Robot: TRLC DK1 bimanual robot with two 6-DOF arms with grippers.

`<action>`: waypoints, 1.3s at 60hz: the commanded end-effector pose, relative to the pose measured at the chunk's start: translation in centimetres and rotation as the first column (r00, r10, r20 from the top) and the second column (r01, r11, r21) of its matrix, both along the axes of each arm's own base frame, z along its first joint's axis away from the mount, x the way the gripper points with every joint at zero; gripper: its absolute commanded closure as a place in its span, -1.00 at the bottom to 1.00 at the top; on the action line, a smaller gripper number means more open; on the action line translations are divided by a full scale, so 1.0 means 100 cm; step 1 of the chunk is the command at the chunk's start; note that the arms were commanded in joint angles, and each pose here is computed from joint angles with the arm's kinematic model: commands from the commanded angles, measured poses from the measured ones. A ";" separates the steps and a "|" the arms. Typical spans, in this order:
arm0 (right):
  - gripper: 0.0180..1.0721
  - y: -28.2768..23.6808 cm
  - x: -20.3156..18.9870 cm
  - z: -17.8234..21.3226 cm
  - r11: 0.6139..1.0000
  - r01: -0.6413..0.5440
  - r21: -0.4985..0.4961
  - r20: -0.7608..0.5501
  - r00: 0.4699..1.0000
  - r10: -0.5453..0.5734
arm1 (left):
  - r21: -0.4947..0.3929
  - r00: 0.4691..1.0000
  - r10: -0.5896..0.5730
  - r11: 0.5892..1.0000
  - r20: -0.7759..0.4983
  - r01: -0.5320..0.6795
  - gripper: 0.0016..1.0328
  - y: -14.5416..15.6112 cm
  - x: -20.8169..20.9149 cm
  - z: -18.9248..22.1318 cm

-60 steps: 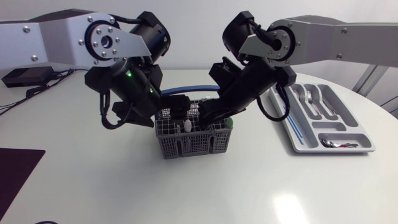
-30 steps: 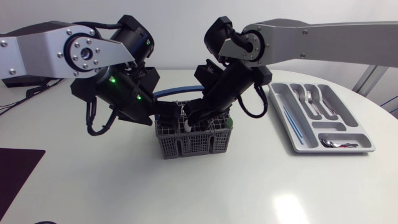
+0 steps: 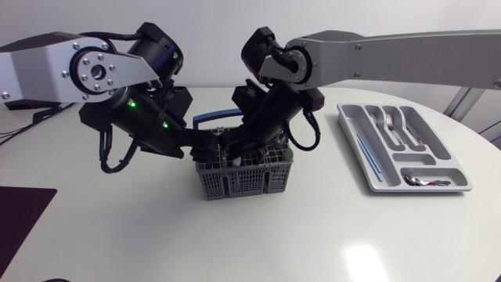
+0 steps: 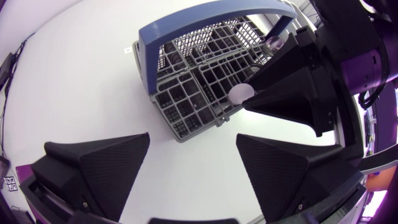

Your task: Unload the cutlery basket into the drawer organizer.

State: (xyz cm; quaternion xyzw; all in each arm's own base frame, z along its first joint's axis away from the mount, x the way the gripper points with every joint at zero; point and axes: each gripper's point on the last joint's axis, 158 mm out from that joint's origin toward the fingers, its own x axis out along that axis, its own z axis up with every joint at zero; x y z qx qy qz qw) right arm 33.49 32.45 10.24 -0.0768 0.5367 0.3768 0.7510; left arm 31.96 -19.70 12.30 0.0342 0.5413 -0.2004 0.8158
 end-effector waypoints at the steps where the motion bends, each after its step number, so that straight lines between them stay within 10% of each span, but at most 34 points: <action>1: 0.37 0.009 0.003 -0.014 1.000 0.018 -0.016 -0.016 1.000 -0.018 | -0.022 1.000 -0.020 1.000 0.016 0.020 -0.89 -0.002 -0.006 0.006; 30: 0.89 0.007 0.006 -0.026 0.999 0.023 -0.036 -0.018 1.000 -0.023 | -0.025 1.000 -0.010 1.000 0.029 0.011 -0.90 0.007 -0.010 0.009; 78: 0.89 -0.001 0.002 0.021 0.999 0.028 0.033 0.046 0.999 -0.030 | -0.034 0.998 0.003 0.999 0.067 -0.001 -0.90 0.039 -0.025 0.016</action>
